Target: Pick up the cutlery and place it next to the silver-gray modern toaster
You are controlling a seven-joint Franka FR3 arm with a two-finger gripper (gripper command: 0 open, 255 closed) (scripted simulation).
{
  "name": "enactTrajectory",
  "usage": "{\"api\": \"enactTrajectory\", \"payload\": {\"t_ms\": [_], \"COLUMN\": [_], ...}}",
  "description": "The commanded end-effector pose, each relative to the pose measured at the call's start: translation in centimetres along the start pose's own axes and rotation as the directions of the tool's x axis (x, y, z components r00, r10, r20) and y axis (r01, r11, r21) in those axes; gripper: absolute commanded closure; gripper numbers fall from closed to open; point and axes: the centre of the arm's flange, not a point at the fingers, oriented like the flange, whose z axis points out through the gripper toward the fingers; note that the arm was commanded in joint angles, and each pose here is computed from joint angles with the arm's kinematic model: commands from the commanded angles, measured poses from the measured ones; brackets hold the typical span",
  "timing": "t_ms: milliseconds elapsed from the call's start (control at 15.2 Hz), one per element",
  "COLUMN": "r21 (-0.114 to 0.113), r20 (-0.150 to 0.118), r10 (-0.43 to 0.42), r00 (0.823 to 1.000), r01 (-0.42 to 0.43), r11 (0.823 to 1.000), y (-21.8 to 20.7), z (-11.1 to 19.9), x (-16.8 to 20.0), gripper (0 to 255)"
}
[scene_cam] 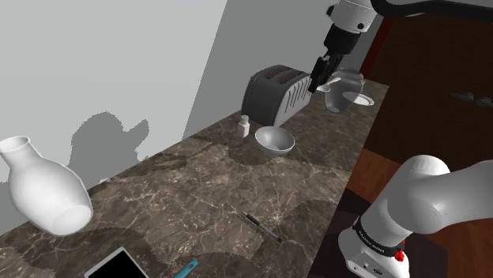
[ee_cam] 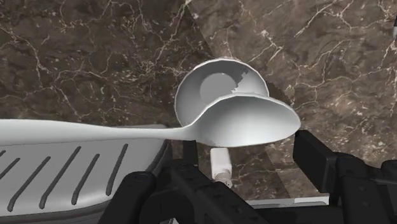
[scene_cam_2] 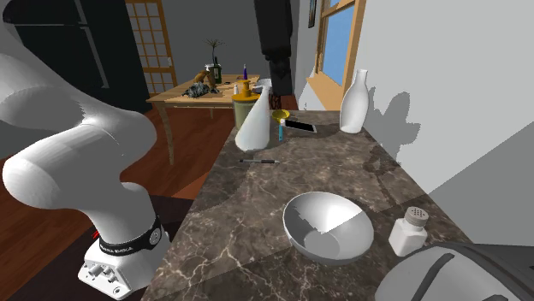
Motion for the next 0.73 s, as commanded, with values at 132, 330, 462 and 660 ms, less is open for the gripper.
{"api": "enactTrajectory", "payload": {"t_ms": [132, 330, 462, 660], "r21": [0.000, 0.000, 0.000, 0.000], "r20": [0.000, 0.000, 0.000, 0.000], "r10": [-0.001, -0.001, -0.001, -0.001], "r00": [1.000, 1.000, 1.000, 1.000], "r01": [0.001, 0.001, 0.001, 0.001], "r11": [1.000, 1.000, 1.000, 1.000], "y": [5.0, 8.9, 11.4, 16.1], "z": [0.1, 0.1, 0.1, 0.1], "x": [-1.0, -1.9, -2.5, -3.6], "gripper": [255, 255, 255, 255]}}
